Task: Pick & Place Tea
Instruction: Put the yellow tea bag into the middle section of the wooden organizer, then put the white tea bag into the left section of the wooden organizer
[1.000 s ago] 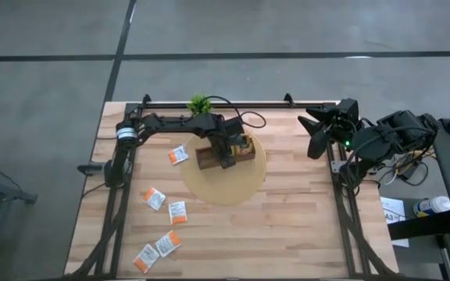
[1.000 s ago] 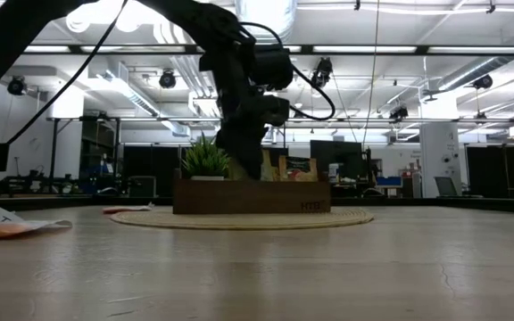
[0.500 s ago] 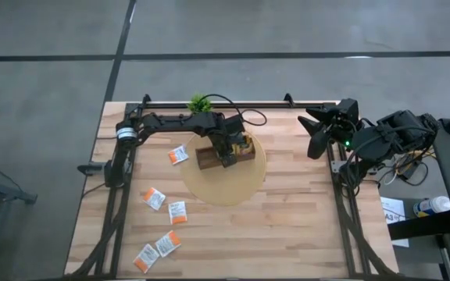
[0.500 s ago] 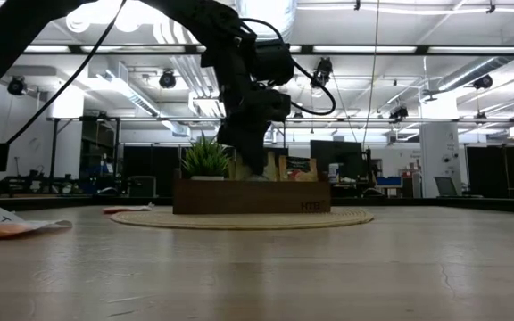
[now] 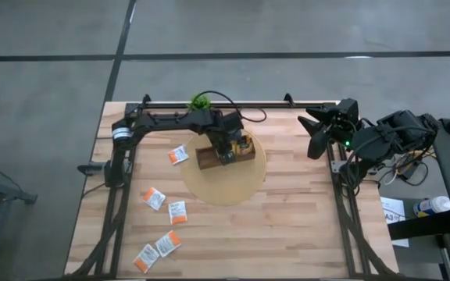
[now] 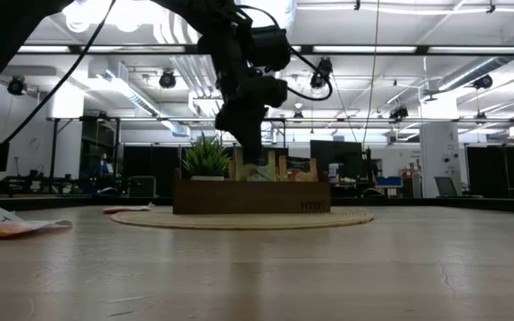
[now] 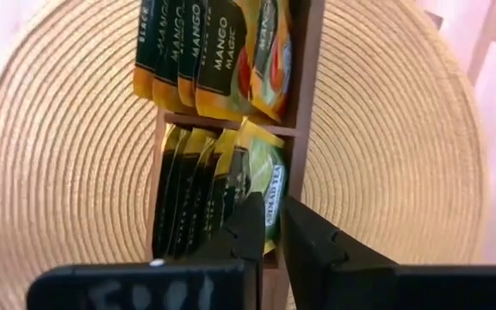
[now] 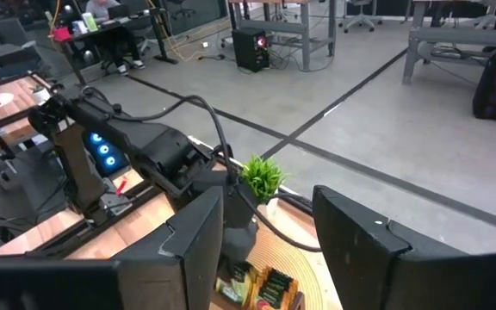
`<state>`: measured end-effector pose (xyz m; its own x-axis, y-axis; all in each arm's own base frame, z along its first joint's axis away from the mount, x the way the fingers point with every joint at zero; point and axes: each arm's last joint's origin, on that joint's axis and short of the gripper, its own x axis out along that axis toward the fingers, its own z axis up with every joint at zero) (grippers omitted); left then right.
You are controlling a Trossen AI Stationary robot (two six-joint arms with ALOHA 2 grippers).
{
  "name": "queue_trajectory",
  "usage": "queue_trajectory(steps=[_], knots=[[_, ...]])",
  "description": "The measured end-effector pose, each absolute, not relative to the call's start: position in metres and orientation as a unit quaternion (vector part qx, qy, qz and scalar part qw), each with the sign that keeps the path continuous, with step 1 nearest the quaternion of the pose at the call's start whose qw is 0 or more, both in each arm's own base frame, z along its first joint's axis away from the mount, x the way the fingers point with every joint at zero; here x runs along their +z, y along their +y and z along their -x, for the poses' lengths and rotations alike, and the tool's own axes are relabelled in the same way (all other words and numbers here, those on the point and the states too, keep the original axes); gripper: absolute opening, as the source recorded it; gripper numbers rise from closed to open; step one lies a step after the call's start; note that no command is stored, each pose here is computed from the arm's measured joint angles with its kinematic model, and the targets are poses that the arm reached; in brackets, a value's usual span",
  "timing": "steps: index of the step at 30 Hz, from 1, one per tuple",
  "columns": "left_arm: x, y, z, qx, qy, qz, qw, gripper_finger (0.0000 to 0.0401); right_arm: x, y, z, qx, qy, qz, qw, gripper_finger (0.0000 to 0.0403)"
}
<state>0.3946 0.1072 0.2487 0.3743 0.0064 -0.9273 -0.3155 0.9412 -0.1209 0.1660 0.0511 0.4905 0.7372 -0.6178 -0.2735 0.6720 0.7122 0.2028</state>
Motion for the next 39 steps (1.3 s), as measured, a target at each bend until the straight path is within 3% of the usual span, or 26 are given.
queue_trajectory(steps=[18, 30, 39], knots=[[0.332, 0.061, -0.338, 0.088, 0.484, 0.154, 0.857, 0.0035, 0.486, 0.055, -0.169, -0.299, 0.14, -0.151, 0.932, 0.0178], [0.343, 0.009, -0.287, 0.067, 0.46, 0.188, 0.865, 0.0035, 0.469, 0.072, -0.2, -0.253, 0.211, -0.112, 0.938, 0.0178], [0.337, -0.003, -0.229, 0.107, 0.437, 0.217, 0.866, 0.0036, 0.461, 0.079, -0.214, -0.257, 0.224, -0.102, 0.935, 0.0178]])
